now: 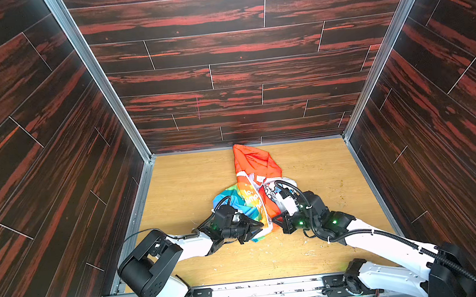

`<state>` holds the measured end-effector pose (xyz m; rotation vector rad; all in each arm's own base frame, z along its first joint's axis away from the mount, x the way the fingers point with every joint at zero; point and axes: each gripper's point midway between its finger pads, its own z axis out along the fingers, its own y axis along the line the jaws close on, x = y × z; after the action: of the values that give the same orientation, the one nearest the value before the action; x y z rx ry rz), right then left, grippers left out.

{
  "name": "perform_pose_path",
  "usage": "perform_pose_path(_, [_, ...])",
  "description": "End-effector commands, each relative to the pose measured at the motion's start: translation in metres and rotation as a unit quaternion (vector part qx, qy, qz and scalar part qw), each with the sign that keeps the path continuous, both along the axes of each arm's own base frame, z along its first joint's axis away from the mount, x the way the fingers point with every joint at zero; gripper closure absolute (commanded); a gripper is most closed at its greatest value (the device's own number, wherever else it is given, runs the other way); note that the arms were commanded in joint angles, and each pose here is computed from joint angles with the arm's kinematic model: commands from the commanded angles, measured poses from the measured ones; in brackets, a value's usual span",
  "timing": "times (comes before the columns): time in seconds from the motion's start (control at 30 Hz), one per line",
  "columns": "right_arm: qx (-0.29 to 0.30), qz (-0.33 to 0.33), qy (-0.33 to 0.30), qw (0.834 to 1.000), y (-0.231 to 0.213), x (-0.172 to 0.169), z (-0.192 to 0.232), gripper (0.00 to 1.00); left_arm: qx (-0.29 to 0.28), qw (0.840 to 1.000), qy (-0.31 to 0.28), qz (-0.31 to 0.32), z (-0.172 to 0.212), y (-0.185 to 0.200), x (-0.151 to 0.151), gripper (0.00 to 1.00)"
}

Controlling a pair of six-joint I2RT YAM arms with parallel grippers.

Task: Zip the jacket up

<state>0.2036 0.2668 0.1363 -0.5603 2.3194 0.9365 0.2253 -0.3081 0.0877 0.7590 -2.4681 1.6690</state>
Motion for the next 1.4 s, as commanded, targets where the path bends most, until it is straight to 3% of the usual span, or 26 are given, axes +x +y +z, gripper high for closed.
perform_pose_path(0.0, [0.009, -0.023, 0.012, 1.000, 0.003, 0.002, -0.005, 1.00, -0.032, 0.999, -0.037, 0.021, 0.019, -0.003, 0.006, 0.79])
perform_pose_path(0.73, [0.025, -0.058, 0.056, 0.996, 0.000, -0.001, -0.023, 1.00, -0.048, 0.996, -0.021, 0.070, 0.008, -0.016, -0.010, 0.68])
perform_pose_path(1.07, [0.025, -0.060, 0.064, 0.996, 0.000, -0.002, -0.024, 1.00, -0.071, 0.990, -0.015, 0.119, -0.010, -0.011, 0.004, 0.80])
perform_pose_path(1.37, [0.019, -0.065, 0.076, 0.995, 0.007, 0.005, -0.028, 1.00, -0.102, 0.984, -0.014, 0.143, -0.016, -0.004, 0.011, 1.00])
